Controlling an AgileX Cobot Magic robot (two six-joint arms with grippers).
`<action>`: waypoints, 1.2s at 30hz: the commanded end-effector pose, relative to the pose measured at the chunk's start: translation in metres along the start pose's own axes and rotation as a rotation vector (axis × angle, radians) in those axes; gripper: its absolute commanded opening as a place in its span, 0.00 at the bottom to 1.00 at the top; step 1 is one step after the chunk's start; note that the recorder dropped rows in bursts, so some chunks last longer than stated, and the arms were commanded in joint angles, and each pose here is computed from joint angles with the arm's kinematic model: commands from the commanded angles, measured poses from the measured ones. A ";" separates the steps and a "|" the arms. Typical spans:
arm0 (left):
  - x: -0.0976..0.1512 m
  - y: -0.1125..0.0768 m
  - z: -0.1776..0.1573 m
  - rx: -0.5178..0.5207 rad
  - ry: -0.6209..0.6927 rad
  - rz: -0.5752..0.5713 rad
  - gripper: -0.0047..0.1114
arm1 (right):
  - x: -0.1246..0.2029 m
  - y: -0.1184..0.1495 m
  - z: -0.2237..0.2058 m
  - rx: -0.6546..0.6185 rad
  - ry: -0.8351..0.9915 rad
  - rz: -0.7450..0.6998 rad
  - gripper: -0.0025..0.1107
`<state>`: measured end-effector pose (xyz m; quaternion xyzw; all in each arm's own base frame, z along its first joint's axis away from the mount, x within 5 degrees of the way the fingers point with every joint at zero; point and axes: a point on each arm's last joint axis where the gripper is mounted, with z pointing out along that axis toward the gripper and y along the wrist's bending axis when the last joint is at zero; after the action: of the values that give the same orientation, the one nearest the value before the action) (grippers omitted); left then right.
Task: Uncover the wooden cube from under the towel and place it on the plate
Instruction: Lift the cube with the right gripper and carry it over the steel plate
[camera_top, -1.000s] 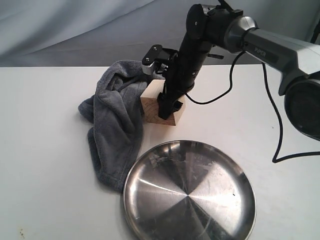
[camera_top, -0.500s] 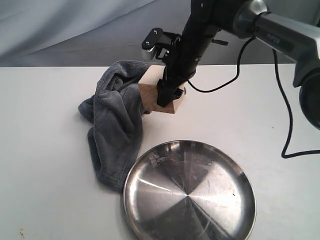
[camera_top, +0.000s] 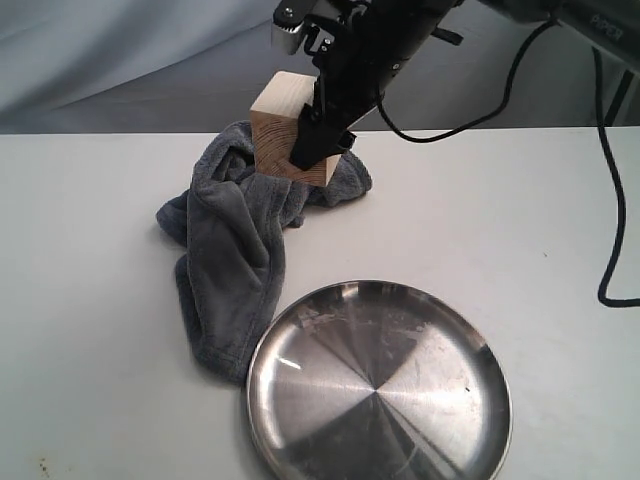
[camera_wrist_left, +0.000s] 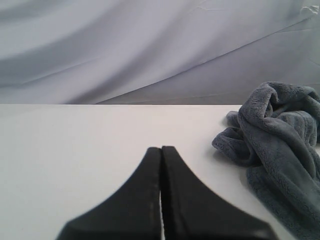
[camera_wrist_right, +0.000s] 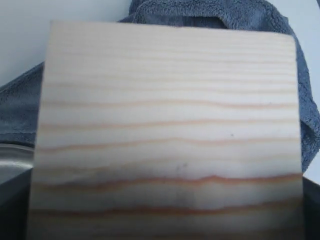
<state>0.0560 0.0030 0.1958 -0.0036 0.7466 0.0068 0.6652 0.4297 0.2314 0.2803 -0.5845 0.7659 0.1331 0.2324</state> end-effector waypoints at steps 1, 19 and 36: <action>0.001 0.000 0.000 -0.002 -0.005 0.003 0.04 | -0.005 0.009 -0.023 0.010 -0.039 -0.018 0.02; 0.001 0.000 0.000 -0.002 -0.005 0.003 0.04 | 0.070 0.108 -0.058 -0.025 -0.024 -0.044 0.02; 0.001 0.000 0.000 -0.002 -0.005 0.003 0.04 | 0.150 0.152 -0.013 0.057 0.047 0.018 0.02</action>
<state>0.0560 0.0030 0.1958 -0.0036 0.7466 0.0068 0.6652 0.2495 0.1421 0.2040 -0.5867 0.7769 0.1022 0.2043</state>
